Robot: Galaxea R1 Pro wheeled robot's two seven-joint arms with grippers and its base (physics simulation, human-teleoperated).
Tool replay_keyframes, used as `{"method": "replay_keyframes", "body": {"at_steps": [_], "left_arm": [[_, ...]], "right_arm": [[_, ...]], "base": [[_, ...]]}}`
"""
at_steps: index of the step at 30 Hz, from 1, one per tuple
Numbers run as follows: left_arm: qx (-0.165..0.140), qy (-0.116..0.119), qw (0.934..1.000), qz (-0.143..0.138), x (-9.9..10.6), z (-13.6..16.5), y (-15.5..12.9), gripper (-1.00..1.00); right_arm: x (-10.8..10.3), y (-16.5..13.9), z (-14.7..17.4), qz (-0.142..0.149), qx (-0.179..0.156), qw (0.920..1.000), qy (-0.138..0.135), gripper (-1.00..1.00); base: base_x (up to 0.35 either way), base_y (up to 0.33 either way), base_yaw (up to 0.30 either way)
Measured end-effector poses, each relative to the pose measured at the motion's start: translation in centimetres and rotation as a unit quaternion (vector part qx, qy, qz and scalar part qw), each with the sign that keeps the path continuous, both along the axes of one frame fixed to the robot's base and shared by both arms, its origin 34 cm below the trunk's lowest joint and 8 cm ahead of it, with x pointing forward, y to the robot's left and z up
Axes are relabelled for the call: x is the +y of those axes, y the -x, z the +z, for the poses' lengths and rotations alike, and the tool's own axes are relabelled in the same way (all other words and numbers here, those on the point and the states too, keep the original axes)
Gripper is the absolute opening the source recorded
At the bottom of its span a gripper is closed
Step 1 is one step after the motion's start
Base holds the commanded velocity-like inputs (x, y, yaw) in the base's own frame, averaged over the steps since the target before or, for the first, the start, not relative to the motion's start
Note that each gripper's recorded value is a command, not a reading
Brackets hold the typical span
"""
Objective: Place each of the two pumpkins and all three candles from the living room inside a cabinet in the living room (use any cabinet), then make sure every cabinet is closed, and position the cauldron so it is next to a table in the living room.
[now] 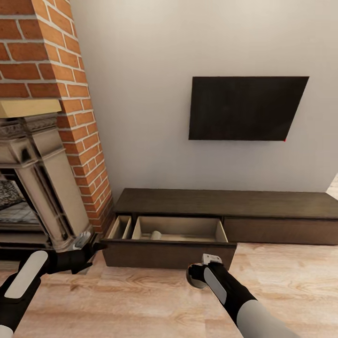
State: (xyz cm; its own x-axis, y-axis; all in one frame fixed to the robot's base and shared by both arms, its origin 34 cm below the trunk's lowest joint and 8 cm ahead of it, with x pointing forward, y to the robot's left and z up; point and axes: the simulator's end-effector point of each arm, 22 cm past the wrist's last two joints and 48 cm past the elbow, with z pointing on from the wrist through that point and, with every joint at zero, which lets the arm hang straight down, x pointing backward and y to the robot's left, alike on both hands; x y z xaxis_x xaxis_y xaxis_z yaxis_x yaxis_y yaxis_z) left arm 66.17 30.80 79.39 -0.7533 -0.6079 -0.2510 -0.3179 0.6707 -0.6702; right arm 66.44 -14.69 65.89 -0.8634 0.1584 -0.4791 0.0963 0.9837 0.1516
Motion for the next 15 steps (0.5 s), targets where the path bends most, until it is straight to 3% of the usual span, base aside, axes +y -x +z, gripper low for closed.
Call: {"method": "replay_keyframes", "body": {"at_steps": [6,12,15], "left_arm": [[-0.001,0.001,1.0,0.0,0.0,0.1,0.0,1.0],[-0.02,-0.001,0.9998,-0.006,-0.4,1.6,-0.6,1.0],[-0.024,-0.002,0.9996,-0.012,-0.8,2.3,-0.7,1.0]], "right_arm": [[2.3,0.0,2.7,0.041,0.027,0.9986,-0.02,-1.0],[5.1,-2.6,10.1,0.086,-0.018,0.995,-0.047,-1.0],[4.6,-3.1,12.8,0.084,-0.024,0.9945,-0.058,-1.0]], "base": [[0.027,-0.015,-0.001],[0.002,-0.001,0.0],[0.0,0.0,0.0]]}}
